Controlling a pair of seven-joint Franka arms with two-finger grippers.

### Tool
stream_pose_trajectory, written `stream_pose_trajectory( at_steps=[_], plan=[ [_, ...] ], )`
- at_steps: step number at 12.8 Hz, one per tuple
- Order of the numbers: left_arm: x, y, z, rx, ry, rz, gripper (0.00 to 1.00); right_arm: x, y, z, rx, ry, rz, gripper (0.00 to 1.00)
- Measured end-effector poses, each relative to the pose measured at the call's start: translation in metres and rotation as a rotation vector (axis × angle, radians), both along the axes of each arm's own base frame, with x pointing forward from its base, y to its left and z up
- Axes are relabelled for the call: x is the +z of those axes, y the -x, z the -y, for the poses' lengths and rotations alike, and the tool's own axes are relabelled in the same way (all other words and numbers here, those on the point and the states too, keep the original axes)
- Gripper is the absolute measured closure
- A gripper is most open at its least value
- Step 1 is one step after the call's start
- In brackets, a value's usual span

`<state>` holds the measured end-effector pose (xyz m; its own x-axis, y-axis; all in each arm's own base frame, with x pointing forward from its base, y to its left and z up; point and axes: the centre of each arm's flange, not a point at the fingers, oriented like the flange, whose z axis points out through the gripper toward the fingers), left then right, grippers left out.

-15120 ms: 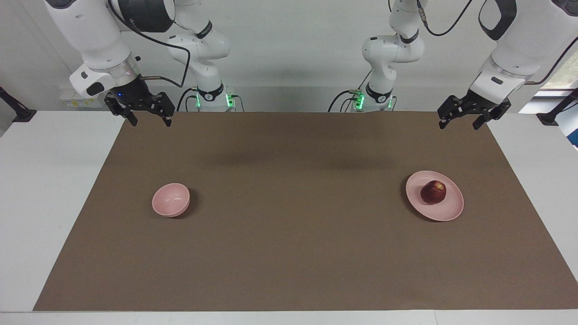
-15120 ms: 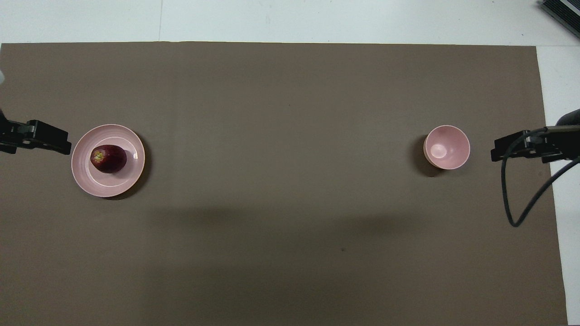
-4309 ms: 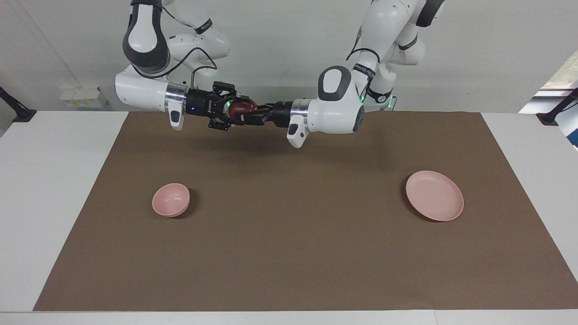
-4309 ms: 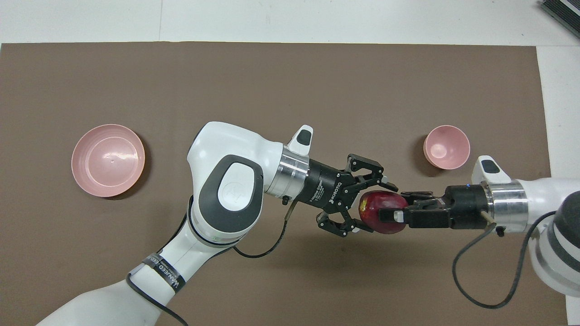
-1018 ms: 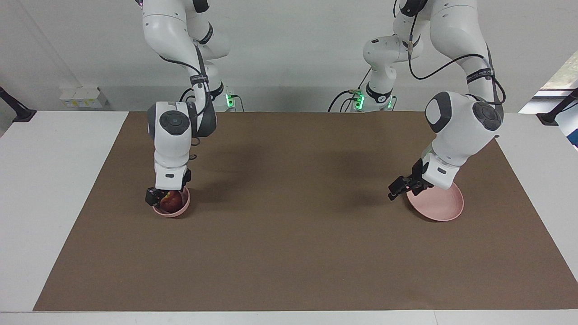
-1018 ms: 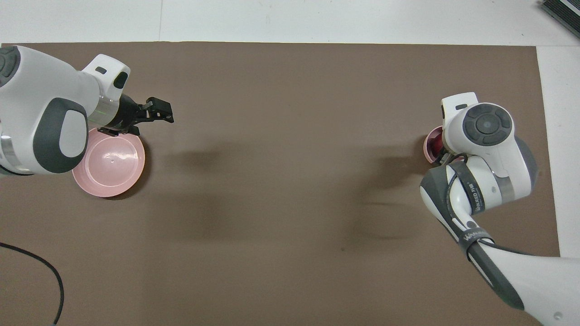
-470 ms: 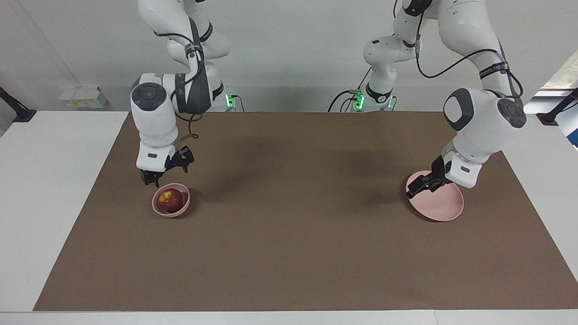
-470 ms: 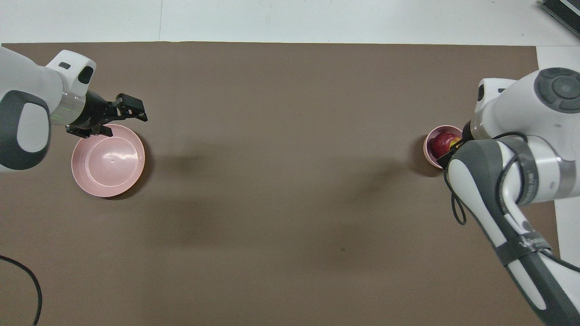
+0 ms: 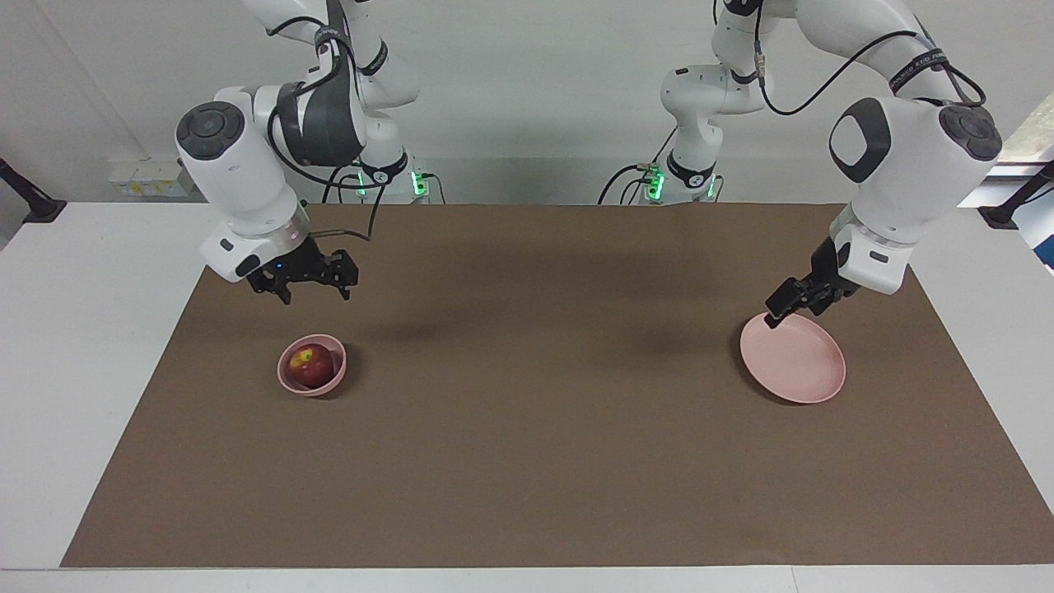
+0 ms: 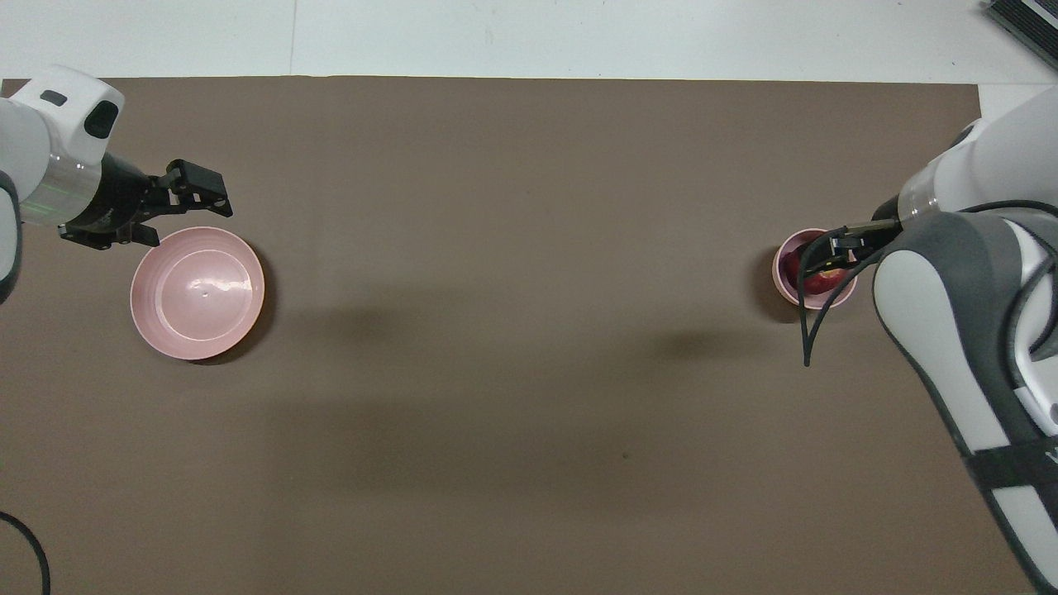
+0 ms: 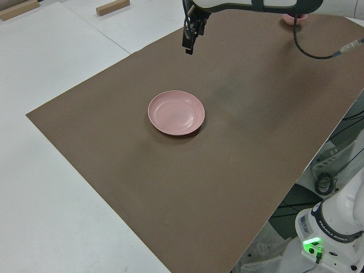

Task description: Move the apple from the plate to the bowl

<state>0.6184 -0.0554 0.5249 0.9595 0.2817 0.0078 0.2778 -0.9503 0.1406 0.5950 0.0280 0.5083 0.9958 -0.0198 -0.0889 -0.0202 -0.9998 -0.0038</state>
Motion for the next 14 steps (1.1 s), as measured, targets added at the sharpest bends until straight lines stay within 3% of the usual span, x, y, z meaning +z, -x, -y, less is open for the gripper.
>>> stream_pose_trajectory(
  at_steps=[3,7,14],
  plan=[
    [0.008,0.007,-0.001,-0.001,-0.002,-0.014,0.00,0.042,0.017,-0.003,-0.084,-0.007,0.001,0.00],
    [0.009,0.008,-0.003,-0.007,-0.003,-0.018,0.00,0.102,0.059,0.008,-0.060,-0.027,0.008,0.00],
    [0.029,0.017,-0.029,-0.274,-0.049,0.030,0.00,0.108,0.067,0.019,0.029,-0.015,-0.024,0.00]
  ],
)
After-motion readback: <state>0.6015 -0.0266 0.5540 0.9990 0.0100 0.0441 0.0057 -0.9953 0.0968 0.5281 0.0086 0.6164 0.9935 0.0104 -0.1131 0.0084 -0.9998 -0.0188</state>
